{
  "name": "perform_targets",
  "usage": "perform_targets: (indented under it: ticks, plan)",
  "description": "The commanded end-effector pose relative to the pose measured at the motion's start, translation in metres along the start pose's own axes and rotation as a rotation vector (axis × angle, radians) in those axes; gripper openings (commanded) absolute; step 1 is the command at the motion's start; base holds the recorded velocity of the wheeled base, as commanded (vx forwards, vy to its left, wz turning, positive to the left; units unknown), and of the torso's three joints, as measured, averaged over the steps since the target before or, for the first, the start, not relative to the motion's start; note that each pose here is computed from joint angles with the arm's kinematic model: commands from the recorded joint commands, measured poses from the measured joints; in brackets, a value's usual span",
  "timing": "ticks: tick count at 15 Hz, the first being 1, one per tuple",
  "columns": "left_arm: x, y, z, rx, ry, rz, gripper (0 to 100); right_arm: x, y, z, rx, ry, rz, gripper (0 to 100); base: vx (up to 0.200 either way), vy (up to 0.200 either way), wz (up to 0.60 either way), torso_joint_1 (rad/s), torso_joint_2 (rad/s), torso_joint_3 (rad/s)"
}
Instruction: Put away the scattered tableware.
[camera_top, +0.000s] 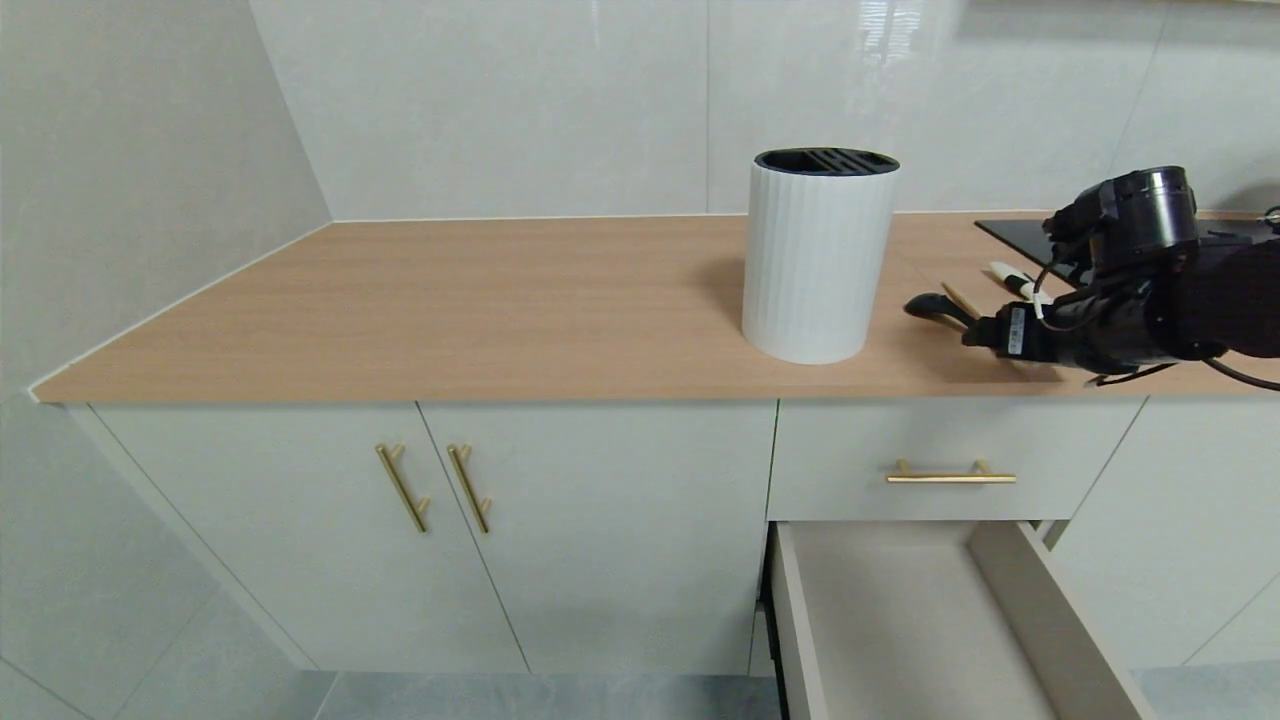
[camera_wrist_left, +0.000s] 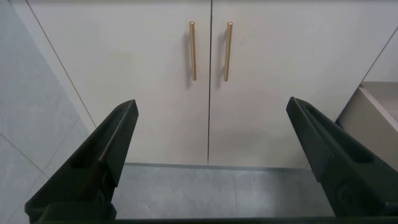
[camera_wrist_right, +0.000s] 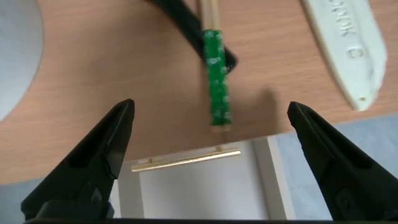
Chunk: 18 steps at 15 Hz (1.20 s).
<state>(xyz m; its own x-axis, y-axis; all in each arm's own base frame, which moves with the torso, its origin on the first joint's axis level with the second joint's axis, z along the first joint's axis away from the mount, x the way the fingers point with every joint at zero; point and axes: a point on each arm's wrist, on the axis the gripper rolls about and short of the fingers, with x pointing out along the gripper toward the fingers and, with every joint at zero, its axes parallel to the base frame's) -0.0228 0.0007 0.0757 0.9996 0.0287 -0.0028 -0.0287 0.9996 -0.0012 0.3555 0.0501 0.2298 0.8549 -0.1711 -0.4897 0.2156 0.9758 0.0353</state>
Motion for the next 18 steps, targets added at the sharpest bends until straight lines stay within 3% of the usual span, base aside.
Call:
perform_targets:
  ticks: [1, 15, 16, 18]
  plan:
    - [0.000, 0.000, 0.000, 0.000, 0.000, 0.000, 100, 0.009, 0.005, -0.009, -0.016, 0.018, -0.022, 100, 0.000, 0.000, 0.00, 0.000, 0.00, 0.000]
    - [0.000, 0.000, 0.000, 0.000, 0.000, 0.000, 100, 0.021, 0.005, -0.005, 0.009, -0.035, -0.030, 100, 0.000, 0.000, 0.00, 0.000, 0.00, 0.000]
    - [0.000, 0.000, 0.000, 0.000, 0.000, 0.000, 100, 0.021, 0.004, -0.006, 0.010, -0.035, -0.031, 0, 0.000, 0.000, 0.00, 0.000, 0.00, 0.000]
    - [0.000, 0.000, 0.000, 0.000, 0.000, 0.000, 100, 0.021, 0.004, -0.006, 0.008, -0.035, -0.030, 0, 0.000, 0.000, 0.00, 0.000, 0.00, 0.000]
